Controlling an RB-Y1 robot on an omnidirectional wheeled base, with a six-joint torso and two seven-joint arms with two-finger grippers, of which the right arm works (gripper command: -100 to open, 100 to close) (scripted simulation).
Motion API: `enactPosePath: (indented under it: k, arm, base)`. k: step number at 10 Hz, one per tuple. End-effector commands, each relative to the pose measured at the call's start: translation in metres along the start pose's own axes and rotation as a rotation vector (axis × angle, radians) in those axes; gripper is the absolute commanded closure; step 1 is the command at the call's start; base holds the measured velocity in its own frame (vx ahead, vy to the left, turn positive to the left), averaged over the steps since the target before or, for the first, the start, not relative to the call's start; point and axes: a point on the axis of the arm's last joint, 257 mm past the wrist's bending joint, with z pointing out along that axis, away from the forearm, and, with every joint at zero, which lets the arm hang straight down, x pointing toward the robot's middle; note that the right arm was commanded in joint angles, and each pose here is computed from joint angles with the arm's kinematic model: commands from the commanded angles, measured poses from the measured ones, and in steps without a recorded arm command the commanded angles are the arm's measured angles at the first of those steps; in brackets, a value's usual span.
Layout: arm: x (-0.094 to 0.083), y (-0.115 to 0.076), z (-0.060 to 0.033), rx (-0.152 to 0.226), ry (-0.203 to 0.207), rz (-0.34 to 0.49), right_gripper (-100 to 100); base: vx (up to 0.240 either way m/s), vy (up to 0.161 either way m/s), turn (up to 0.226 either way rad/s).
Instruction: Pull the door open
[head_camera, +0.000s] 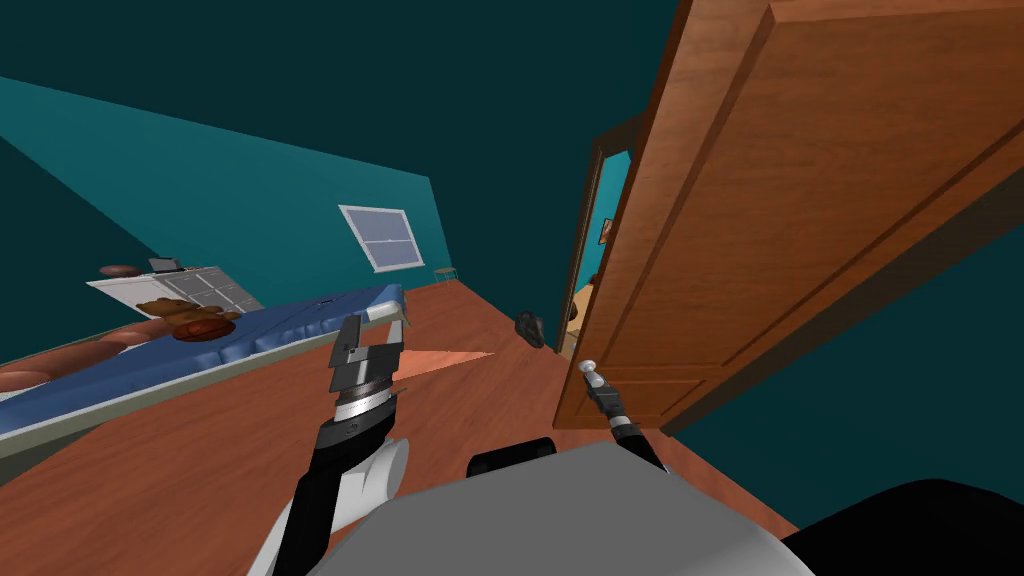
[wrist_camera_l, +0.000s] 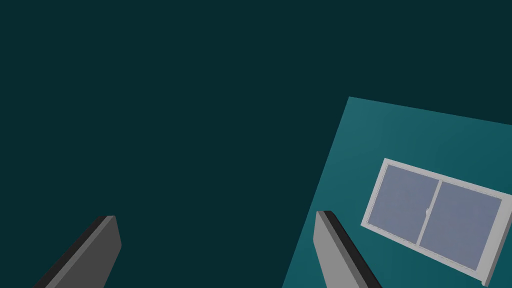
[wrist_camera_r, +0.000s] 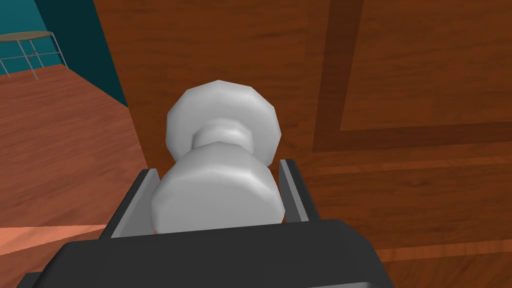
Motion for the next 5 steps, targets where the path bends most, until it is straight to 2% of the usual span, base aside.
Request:
enactPosePath:
  k: [1,2,3,5]
  arm:
    - [0.001,-0.001,-0.0039,0.019,0.003,0.003,100]
    - [0.0,-0.001,-0.0031,0.012,-0.001,0.002,100]
    - [-0.002,-0.001,-0.0096,0.027,-0.004,0.002,100]
    - [-0.001,0.0,-0.0147,0.04,-0.002,0.001,100]
  base:
    - [-0.173,-0.047,0.084]
    - [-0.071,-0.016,0.022]
    - [-0.128,-0.024,0.121]
    - [-0.188,-0.042,0.123]
